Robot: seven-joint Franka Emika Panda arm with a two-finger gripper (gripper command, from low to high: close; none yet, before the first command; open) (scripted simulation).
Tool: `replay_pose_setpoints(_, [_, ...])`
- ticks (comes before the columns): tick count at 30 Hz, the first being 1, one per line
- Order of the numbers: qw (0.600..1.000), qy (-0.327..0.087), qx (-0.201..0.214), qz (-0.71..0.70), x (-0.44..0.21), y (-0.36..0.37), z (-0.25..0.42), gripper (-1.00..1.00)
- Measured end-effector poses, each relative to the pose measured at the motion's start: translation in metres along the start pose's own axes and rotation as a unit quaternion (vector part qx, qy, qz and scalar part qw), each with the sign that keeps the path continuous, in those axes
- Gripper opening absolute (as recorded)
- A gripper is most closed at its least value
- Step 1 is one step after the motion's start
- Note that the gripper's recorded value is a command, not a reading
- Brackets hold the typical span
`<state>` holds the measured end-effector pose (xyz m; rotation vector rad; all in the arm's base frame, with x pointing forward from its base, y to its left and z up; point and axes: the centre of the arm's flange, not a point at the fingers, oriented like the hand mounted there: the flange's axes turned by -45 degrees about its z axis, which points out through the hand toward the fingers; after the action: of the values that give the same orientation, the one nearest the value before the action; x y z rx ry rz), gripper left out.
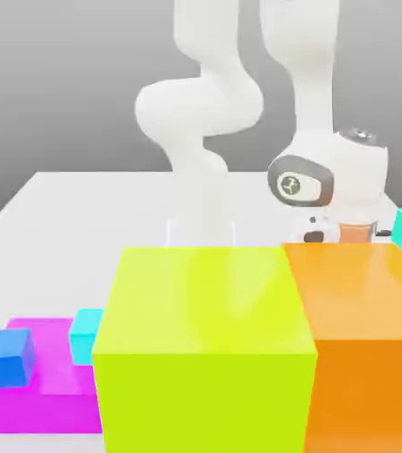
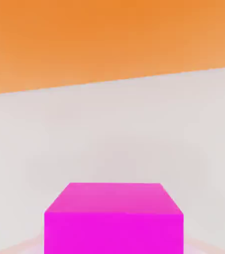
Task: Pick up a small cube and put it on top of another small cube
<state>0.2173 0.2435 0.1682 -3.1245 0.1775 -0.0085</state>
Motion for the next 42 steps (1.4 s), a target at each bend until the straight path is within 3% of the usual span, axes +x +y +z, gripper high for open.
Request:
replay_pose_setpoints(7, [1.0,0.0,-0.004,-0.004,-0.008,0.002,-0.022,-1.0])
replay_pose_setpoints(11, [0.998,0.022,0.014,-0.063,-0.011,-0.04,-0.055,-1.0])
replay_pose_setpoints(18, [0.975,0.11,0.051,-0.184,-0.008,-0.125,-0.165,-1.0])
replay_pose_setpoints(22, [0.964,0.166,0.053,-0.199,0.028,-0.134,-0.238,-1.0])
replay_pose_setpoints(33, [0.989,0.144,0.019,-0.014,0.138,-0.044,-0.232,-1.0])
replay_pose_setpoints(42, [0.982,0.112,0.0,0.149,0.202,0.055,-0.218,-1.0])
